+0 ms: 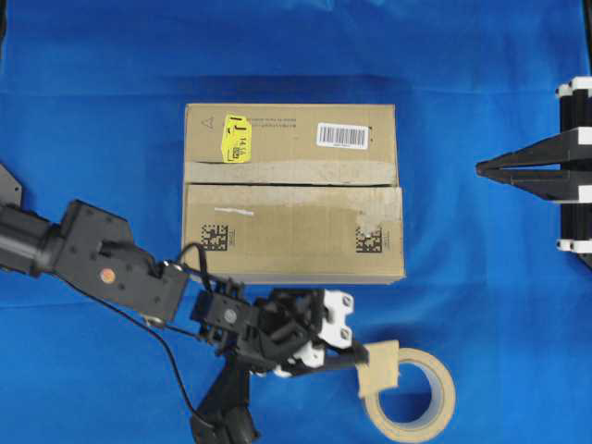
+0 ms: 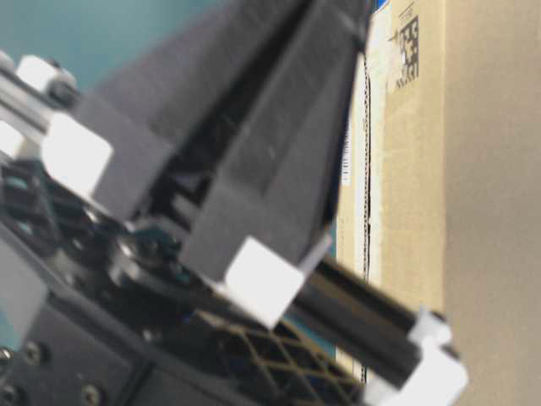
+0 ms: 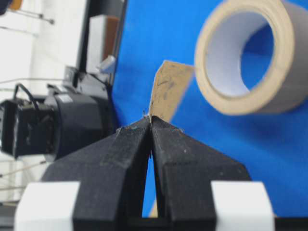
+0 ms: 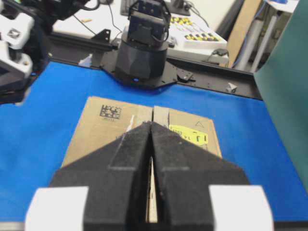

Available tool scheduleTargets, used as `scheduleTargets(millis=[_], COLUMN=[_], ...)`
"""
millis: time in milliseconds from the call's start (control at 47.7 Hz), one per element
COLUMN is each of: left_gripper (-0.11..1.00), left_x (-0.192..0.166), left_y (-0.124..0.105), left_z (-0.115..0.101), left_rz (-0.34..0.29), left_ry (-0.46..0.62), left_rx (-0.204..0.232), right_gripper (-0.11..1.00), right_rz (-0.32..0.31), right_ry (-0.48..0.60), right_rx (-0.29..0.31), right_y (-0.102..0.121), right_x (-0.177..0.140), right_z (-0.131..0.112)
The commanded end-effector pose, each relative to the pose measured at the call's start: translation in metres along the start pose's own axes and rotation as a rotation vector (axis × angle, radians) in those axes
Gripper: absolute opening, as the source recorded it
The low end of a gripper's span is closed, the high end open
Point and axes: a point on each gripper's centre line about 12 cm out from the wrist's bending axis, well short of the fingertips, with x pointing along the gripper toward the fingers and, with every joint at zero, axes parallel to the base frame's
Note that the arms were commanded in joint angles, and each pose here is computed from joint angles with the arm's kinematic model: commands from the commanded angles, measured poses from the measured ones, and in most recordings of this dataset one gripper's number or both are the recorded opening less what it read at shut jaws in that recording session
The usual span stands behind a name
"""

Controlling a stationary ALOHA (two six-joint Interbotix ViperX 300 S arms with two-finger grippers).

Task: Apply tape along the seams of the closed cardboard box to seal it securely.
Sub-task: 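Carry the tape strip with the left gripper onto the box's center seam, then bring the right gripper over the box to the tape strip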

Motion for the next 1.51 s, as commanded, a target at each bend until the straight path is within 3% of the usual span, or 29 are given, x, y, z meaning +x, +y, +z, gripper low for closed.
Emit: scheduleTargets(millis=[0,147,377,545,1047,1487], left_gripper=[0.00,0.00,0.00,0.00,0.00,0.00], left_x=[-0.022,-0.050,-0.091,-0.111,-0.115,-0.106], left_y=[0.025,0.032,0.026,0.023,0.017,-0.007], left_z=[-0.004,-0.029,-0.079,-0.109,-0.140,-0.146], left_rz=[0.066,0.097,0.107,0.125,0.110,0.059], left_ry=[0.003,0.051,0.171,0.246,0.319,0.326], left_rx=[-0.011,-0.022,0.062,0.067,0.028,-0.080], right_gripper=[0.00,0.00,0.00,0.00,0.00,0.00], right_rz=[-0.002,-0.003,-0.003,-0.002,-0.002,-0.029], right_ry=[-0.023,-0.015,0.002,0.014,0.026,0.023], right_rx=[0.000,0.000,-0.002,-0.003,-0.013,-0.014], right_y=[-0.001,-0.001,-0.001,-0.001,-0.001,-0.007], right_x=[0.003,0.003,0.004,0.007,0.020,0.028], right_z=[0.010,0.008,0.005,0.002,-0.007,-0.007])
